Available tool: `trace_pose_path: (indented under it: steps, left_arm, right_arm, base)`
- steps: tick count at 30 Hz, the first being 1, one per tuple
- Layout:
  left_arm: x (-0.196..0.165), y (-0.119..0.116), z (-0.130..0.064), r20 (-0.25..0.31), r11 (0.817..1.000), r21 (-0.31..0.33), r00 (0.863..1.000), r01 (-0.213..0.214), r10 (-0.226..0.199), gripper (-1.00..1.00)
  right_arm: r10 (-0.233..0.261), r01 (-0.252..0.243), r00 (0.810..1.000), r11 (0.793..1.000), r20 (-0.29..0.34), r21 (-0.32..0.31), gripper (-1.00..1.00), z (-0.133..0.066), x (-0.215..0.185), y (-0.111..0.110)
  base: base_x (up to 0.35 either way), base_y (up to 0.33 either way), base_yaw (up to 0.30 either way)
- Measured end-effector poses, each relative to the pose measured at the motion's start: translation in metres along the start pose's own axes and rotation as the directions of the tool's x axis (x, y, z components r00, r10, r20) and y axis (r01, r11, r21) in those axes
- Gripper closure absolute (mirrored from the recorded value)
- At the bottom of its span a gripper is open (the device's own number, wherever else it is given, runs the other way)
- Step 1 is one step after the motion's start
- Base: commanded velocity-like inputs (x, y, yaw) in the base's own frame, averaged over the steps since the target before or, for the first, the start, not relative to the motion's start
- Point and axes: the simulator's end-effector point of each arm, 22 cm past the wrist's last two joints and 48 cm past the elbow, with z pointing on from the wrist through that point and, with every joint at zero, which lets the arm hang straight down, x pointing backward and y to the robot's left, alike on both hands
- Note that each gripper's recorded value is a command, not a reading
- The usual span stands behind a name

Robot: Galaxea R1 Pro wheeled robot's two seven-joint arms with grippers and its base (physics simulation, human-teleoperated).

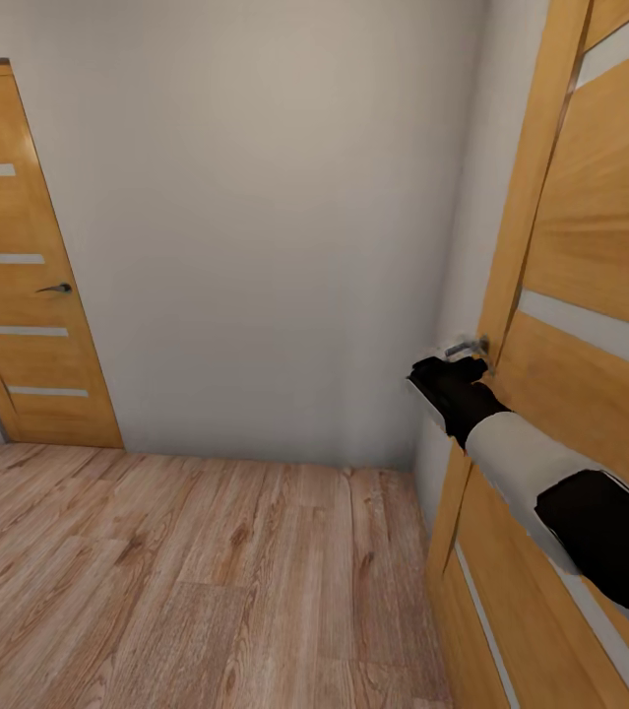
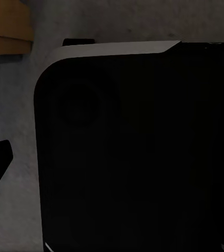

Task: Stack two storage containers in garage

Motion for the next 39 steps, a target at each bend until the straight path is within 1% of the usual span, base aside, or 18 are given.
trace_pose_path:
  steps: [4,7,12,14,16,19,21,24,26,28,29,31,32,33,34,36,37,39]
  left_arm:
    - [0.000,0.000,0.000,0.000,1.000,0.000,1.000,0.003,-0.003,-1.00]
    - [0.000,0.000,0.000,0.000,1.000,-0.001,1.000,0.007,-0.007,-1.00]
    - [0.000,0.000,0.000,0.000,1.000,-0.001,1.000,0.009,-0.009,-1.00]
    - [0.000,0.000,0.000,0.000,1.000,-0.001,1.000,0.009,-0.009,-1.00]
    - [0.000,0.000,0.000,0.000,1.000,-0.001,1.000,0.009,-0.009,-1.00]
    - [0.000,0.000,0.000,0.000,1.000,-0.001,1.000,0.008,-0.008,-1.00]
    - [0.000,0.000,0.000,0.000,1.000,-0.001,1.000,0.007,-0.007,-1.00]
    - [0.000,0.000,0.000,0.000,1.000,-0.001,1.000,0.007,-0.007,-1.00]
    - [0.000,0.000,0.000,0.000,1.000,0.000,1.000,0.007,-0.007,-1.00]
    - [0.000,0.000,0.000,0.000,1.000,0.000,1.000,0.007,-0.007,-1.00]
    - [0.000,0.000,0.000,0.000,1.000,0.000,1.000,0.007,-0.007,-1.00]
    - [0.000,0.000,0.000,0.001,1.000,0.000,1.000,0.006,-0.006,-1.00]
    - [0.000,0.000,0.000,0.001,1.000,0.000,1.000,0.006,-0.006,-1.00]
    - [0.000,0.000,0.000,0.001,1.000,0.000,1.000,0.006,-0.006,-1.00]
    - [0.000,0.000,0.000,0.001,1.000,0.000,1.000,0.006,-0.006,-1.00]
    - [0.000,0.000,0.000,0.001,1.000,0.000,1.000,0.005,-0.005,-1.00]
    - [0.000,0.000,0.000,0.002,1.000,0.000,1.000,0.005,-0.005,-1.00]
    - [0.000,0.000,0.000,0.001,1.000,0.000,1.000,0.006,-0.006,-1.00]
  right_arm:
    - [-0.010,0.013,0.999,0.998,0.043,-0.069,-1.00,-0.039,-0.026,0.052]
    - [-0.010,0.016,0.998,0.995,0.063,-0.094,-1.00,-0.057,-0.037,0.073]
    - [0.015,-0.004,0.997,0.989,0.078,-0.145,-1.00,-0.079,-0.048,0.099]
    - [0.031,-0.019,0.997,0.986,0.069,-0.165,-1.00,-0.079,-0.046,0.103]
    - [0.065,-0.053,0.997,0.977,0.051,-0.207,-1.00,-0.080,-0.042,0.113]
    - [0.155,-0.145,0.988,0.936,0.006,-0.322,-1.00,-0.086,-0.039,0.139]
    - [0.180,-0.171,0.984,0.916,-0.008,-0.363,-1.00,-0.089,-0.039,0.148]
    - [0.192,-0.186,0.981,0.887,-0.028,-0.423,-1.00,-0.094,-0.034,0.166]
    - [0.188,-0.185,0.981,0.873,-0.039,-0.451,-1.00,-0.096,-0.026,0.177]
    - [0.178,-0.183,0.982,0.850,-0.058,-0.493,-1.00,-0.098,-0.010,0.195]
    - [0.174,-0.182,0.983,0.844,-0.063,-0.505,-1.00,-0.099,-0.005,0.200]
    - [0.168,-0.186,0.982,0.808,-0.084,-0.560,-1.00,-0.104,0.015,0.224]
    - [0.166,-0.191,0.981,0.790,-0.096,-0.582,-1.00,-0.099,0.029,0.229]
    - [0.165,-0.193,0.981,0.779,-0.102,-0.596,-1.00,-0.097,0.035,0.232]
    - [0.164,-0.198,0.980,0.753,-0.113,-0.627,-1.00,-0.095,0.046,0.238]
    - [0.159,-0.205,0.978,0.682,-0.131,-0.702,-1.00,-0.098,0.061,0.252]
    - [0.158,-0.206,0.978,0.661,-0.135,-0.722,-1.00,-0.100,0.064,0.255]
    - [0.158,-0.216,0.976,0.588,-0.152,-0.779,-1.00,-0.105,0.072,0.263]
  base:
    - [0.000,0.000,0.000]
    - [0.000,0.000,0.000]
    - [0.000,0.000,0.000]
    - [0.000,0.000,0.000]
    - [0.000,0.000,0.000]
    - [0.000,0.000,0.000]
    - [0.000,0.000,0.000]
    - [0.000,0.000,0.000]
    - [0.000,0.000,0.000]
    - [0.000,0.000,0.000]
    - [0.000,0.000,0.000]
    - [0.000,0.000,0.000]
    - [0.000,0.000,0.000]
    - [0.000,0.000,0.000]
    - [0.000,0.000,0.000]
    - [0.000,0.000,0.000]
    - [0.000,0.000,0.000]
    - [0.000,0.000,0.000]
